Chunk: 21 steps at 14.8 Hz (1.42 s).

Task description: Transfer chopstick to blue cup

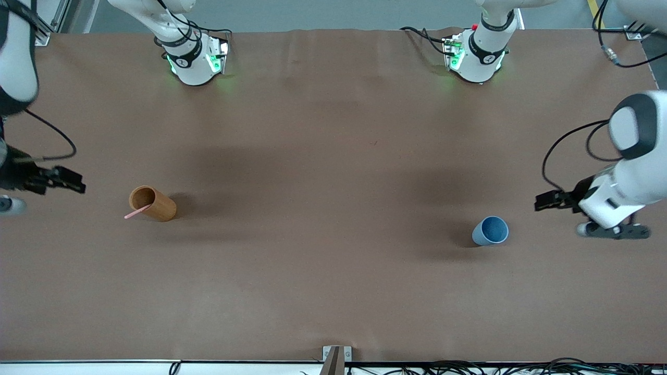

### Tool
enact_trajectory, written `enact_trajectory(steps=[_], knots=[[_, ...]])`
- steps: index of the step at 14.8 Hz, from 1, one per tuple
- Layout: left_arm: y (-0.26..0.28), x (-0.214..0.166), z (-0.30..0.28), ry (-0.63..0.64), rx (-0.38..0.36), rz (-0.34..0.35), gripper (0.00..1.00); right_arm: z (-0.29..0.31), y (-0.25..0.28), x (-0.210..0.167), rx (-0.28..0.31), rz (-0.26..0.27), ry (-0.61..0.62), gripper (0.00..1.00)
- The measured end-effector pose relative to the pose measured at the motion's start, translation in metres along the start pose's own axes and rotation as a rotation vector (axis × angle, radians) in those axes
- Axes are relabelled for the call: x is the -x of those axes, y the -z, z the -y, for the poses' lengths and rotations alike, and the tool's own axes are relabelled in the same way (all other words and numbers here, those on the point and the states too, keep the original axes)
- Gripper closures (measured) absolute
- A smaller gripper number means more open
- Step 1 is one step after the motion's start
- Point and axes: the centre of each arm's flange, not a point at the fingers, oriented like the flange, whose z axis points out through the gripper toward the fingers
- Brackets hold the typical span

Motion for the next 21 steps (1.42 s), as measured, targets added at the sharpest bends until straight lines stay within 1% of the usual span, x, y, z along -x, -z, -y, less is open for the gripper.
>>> enact_trajectory(steps=[2, 3, 4, 5, 7, 8, 9, 10, 11, 12, 13, 14, 15, 16, 17, 18, 19, 20, 21], knots=[[-0.041, -0.004, -0.007, 0.025, 0.005, -0.001, 0.0, 0.0, -0.04, -0.021, 0.001, -0.006, -0.004, 0.16], [-0.059, -0.005, -0.013, 0.037, 0.009, 0.005, 0.0, 0.0, -0.058, -0.027, 0.0, 0.001, -0.006, 0.17], [-0.077, -0.007, -0.018, 0.049, 0.014, 0.014, 0.0, 0.001, -0.074, -0.032, -0.002, 0.014, -0.005, 0.2], [-0.092, -0.009, -0.02, 0.056, 0.017, 0.021, 0.0, 0.003, -0.086, -0.035, -0.003, 0.028, -0.001, 0.2], [-0.117, -0.012, -0.019, 0.079, 0.019, 0.031, 0.0, 0.007, -0.102, -0.038, -0.001, 0.052, 0.006, 0.33], [-0.127, -0.013, -0.018, 0.087, 0.02, 0.035, 0.0, 0.008, -0.109, -0.038, 0.002, 0.065, 0.01, 0.34], [-0.136, -0.014, -0.018, 0.093, 0.02, 0.037, 0.0, 0.01, -0.115, -0.038, 0.004, 0.082, 0.014, 0.4], [-0.143, -0.014, -0.017, 0.102, 0.021, 0.041, 0.03, 0.012, -0.121, -0.037, 0.006, 0.098, 0.018, 0.42], [-0.147, -0.014, -0.017, 0.113, 0.021, 0.043, 0.11, 0.015, -0.125, -0.036, 0.006, 0.114, 0.023, 0.42], [-0.149, -0.014, -0.017, 0.119, 0.021, 0.039, 0.22, 0.018, -0.13, -0.034, 0.005, 0.129, 0.026, 0.46], [-0.15, -0.015, -0.018, 0.123, 0.021, 0.029, 0.34, 0.021, -0.133, -0.033, 0.005, 0.137, 0.031, 0.46], [-0.152, -0.016, -0.018, 0.123, 0.021, 0.02, 0.44, 0.027, -0.134, -0.033, 0.006, 0.141, 0.037, 0.5], [-0.155, -0.016, -0.02, 0.121, 0.021, 0.012, 0.53, 0.033, -0.135, -0.033, 0.007, 0.143, 0.043, 0.5], [-0.158, -0.016, -0.022, 0.118, 0.021, 0.005, 0.62, 0.037, -0.136, -0.033, 0.008, 0.144, 0.045, 0.52], [-0.158, -0.016, -0.024, 0.115, 0.022, 0.003, 0.71, 0.04, -0.136, -0.033, 0.008, 0.145, 0.048, 0.53], [-0.157, -0.016, -0.026, 0.112, 0.022, 0.0, 0.81, 0.041, -0.137, -0.032, 0.009, 0.148, 0.048, 0.57], [-0.151, -0.017, -0.029, 0.106, 0.022, -0.007, 0.92, 0.04, -0.138, -0.032, 0.009, 0.15, 0.047, 0.57], [-0.141, -0.018, -0.035, 0.097, 0.022, -0.016, 0.95, 0.039, -0.139, -0.032, 0.01, 0.151, 0.045, 0.6], [-0.126, -0.018, -0.046, 0.099, 0.023, -0.029, 0.95, 0.037, -0.139, -0.031, 0.011, 0.152, 0.043, 0.6]])
